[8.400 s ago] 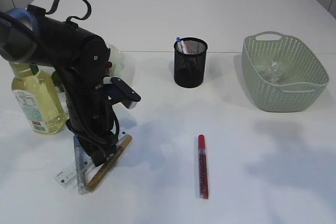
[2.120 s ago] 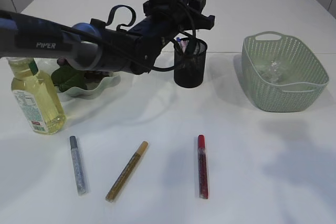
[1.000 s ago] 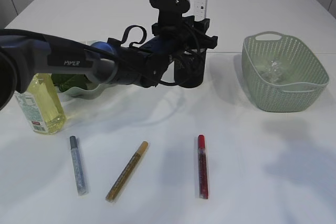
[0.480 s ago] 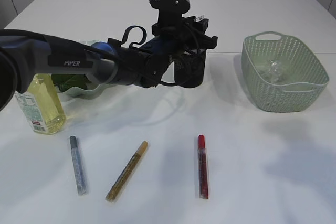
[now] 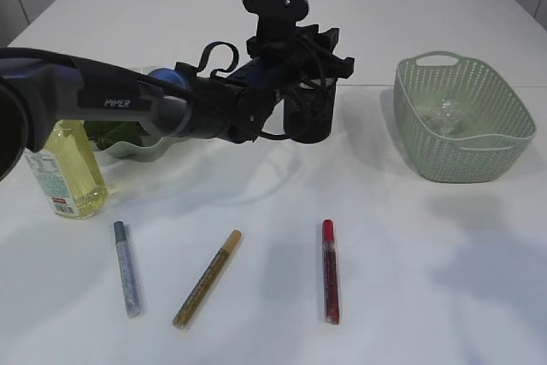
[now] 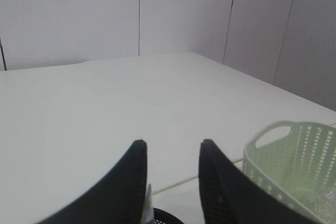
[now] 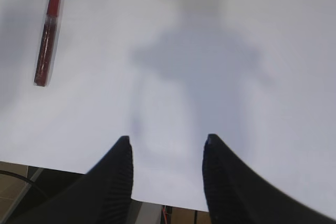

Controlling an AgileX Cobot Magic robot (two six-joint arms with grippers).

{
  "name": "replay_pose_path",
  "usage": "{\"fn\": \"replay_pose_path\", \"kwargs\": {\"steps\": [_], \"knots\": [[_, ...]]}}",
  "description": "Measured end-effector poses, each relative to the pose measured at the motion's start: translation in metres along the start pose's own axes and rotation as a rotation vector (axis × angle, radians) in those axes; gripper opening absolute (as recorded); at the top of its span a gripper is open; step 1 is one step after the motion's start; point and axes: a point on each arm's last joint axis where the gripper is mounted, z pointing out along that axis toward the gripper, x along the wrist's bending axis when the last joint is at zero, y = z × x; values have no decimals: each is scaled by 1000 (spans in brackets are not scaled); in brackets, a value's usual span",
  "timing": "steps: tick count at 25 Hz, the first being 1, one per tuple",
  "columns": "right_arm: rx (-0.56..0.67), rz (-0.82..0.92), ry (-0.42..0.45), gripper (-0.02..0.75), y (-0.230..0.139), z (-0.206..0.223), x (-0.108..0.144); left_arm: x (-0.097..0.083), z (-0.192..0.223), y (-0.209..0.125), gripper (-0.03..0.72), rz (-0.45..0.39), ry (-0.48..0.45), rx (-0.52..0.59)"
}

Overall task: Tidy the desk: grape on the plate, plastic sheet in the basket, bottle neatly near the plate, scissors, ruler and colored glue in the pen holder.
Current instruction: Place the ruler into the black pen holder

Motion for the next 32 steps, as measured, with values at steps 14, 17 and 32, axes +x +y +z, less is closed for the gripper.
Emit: {"fn": "replay_pose_path", "kwargs": {"steps": [14, 17, 32], "knots": [[0, 0, 0, 358, 0, 0, 0, 6, -8, 46, 246, 9, -3, 168], [0, 0, -1, 358, 0, 0, 0, 14, -13, 59, 246, 6, 7, 222], [0, 0, -1, 358, 0, 0, 0, 13, -63, 140, 249, 94, -22, 530]]}}
